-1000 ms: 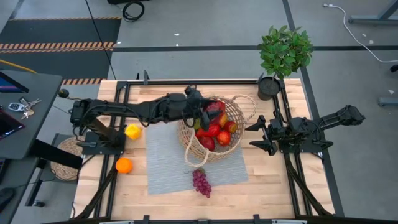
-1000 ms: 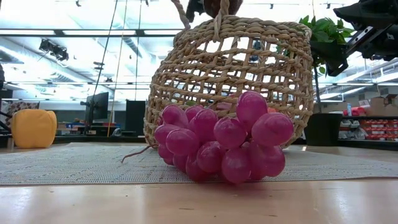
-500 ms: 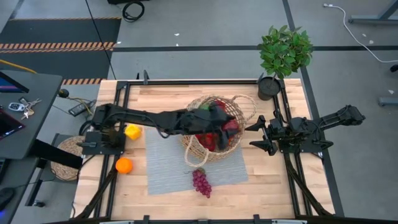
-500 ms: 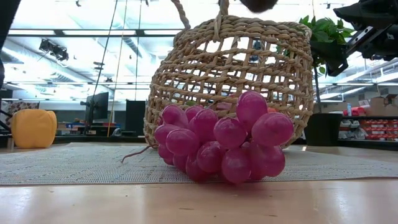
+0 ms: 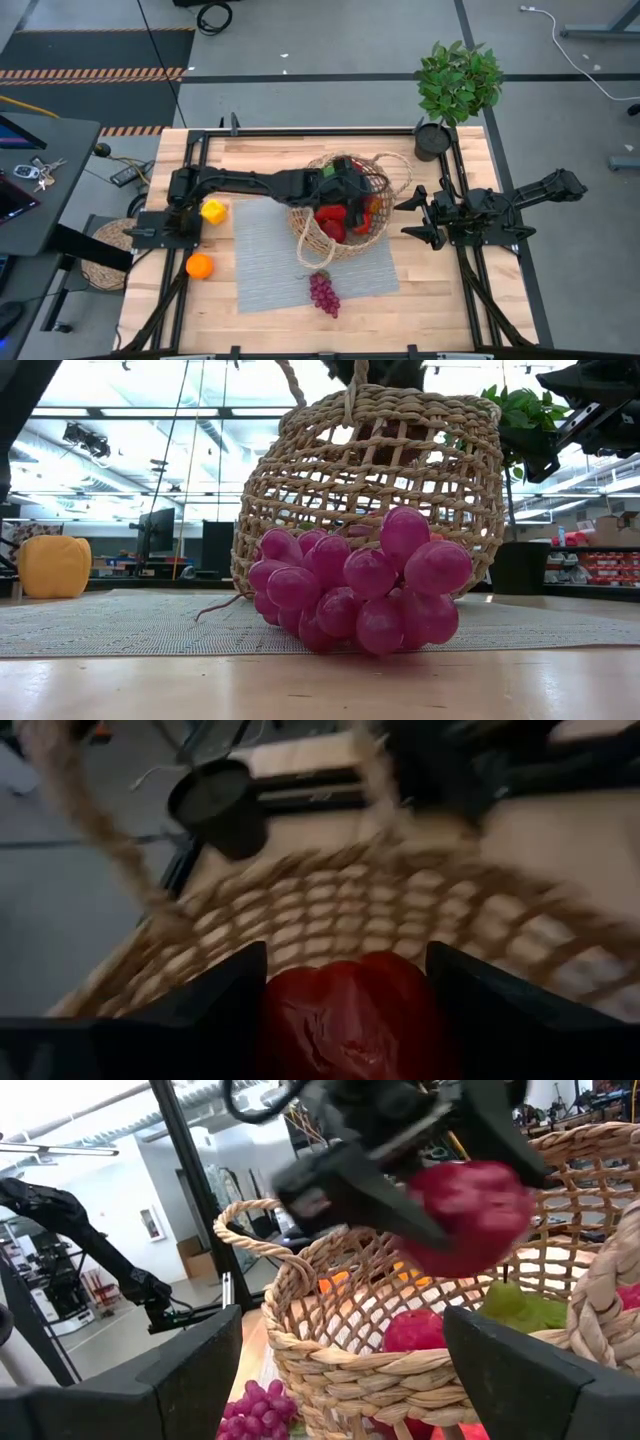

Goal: Build produce basket
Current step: Put the dark red apple into the brown basket, then put the yellow bell pepper into the brown basket

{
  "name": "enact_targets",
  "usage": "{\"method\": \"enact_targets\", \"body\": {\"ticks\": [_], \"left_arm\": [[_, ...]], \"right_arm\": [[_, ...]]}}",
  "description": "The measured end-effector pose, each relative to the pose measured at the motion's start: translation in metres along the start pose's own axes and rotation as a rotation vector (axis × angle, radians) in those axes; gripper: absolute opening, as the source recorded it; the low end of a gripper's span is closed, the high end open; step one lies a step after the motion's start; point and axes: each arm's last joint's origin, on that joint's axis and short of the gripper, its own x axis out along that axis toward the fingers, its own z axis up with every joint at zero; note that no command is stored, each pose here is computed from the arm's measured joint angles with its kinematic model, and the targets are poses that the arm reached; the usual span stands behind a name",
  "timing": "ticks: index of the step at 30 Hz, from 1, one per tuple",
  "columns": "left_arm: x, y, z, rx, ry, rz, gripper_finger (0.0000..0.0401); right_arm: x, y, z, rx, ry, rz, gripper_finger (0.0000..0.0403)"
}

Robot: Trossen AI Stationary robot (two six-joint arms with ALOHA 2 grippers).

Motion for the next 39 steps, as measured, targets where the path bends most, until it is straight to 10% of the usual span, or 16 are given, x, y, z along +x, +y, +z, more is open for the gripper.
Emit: {"method": "enact_targets", "body": {"ticks": [24,33,39], "left_arm": [[0.009,-0.006,-0.019,0.119,0.149,0.055,0.0347],[-0.066,-0.019,0.031,0.259,0.080,0.230,0.0326],[-0.116,-0.003,0.025,0.118,0.118,0.237,0.0297]], "right_arm": [[0.000,0.000,0.000,0.000,0.000,0.000,0.0348],[0.000,0.000,0.000,0.000,0.001,0.000,0.0348],[0.000,0.000,0.000,0.000,0.000,0.000,0.0348]]}}
